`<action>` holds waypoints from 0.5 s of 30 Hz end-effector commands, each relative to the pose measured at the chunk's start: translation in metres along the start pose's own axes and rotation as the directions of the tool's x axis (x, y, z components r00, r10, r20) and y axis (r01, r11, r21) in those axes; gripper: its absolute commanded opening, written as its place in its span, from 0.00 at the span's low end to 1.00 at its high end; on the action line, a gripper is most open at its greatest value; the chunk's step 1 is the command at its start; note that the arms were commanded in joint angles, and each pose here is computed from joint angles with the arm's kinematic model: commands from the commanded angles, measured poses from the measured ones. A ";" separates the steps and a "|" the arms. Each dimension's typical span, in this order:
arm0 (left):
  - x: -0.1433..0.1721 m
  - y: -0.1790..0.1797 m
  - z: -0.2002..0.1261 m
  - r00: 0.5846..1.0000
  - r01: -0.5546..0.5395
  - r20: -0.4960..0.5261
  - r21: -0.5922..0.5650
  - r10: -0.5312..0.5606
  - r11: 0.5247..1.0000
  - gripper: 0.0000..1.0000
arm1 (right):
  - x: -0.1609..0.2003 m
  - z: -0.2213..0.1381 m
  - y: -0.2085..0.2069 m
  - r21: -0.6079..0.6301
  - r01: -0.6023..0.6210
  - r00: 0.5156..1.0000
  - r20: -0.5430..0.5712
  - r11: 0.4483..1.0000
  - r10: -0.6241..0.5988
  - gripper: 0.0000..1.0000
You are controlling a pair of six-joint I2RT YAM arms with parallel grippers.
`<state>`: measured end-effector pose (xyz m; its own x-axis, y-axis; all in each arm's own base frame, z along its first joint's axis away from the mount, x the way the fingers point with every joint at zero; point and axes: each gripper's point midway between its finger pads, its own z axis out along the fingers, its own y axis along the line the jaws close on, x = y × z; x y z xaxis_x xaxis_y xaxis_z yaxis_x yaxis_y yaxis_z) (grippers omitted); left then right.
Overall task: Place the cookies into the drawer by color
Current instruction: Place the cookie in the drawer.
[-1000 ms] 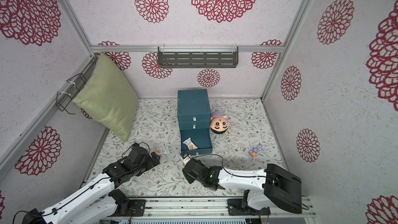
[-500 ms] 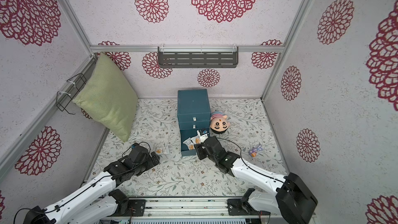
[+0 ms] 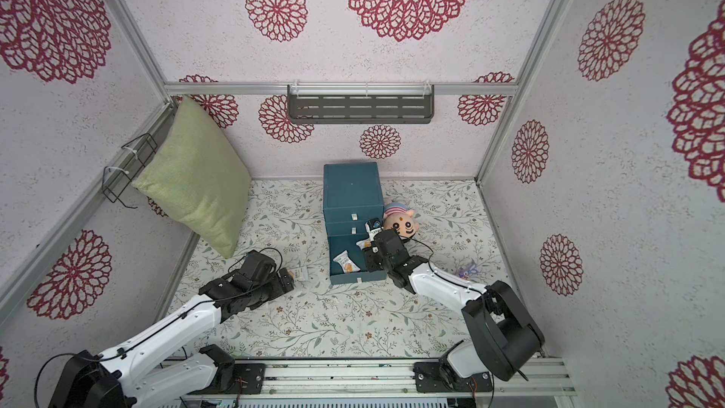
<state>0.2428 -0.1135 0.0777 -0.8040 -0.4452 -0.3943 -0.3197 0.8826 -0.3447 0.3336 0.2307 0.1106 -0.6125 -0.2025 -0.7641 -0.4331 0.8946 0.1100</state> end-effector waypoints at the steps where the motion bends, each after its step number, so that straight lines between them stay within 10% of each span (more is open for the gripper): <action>1: -0.019 -0.011 0.002 0.999 -0.045 0.017 0.016 0.044 0.999 0.97 | -0.020 -0.002 0.005 -0.029 0.016 0.999 0.046 0.999 -0.015 0.62; 7: -0.041 -0.033 0.016 0.999 -0.042 -0.013 0.092 0.043 0.995 0.99 | -0.023 -0.017 0.007 -0.048 0.008 0.998 0.061 0.999 -0.005 0.67; 15: -0.065 -0.062 0.043 0.992 -0.080 -0.090 0.104 0.090 0.991 0.75 | -0.022 -0.054 0.014 -0.120 -0.030 0.993 0.107 0.992 0.043 0.67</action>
<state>0.3219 -0.1381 0.0820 -0.8582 -0.3882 -0.3360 -0.2528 0.8892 -0.3814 0.3144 0.2270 0.1522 -0.5544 -0.1534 -0.8180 -0.4799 0.8619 0.1637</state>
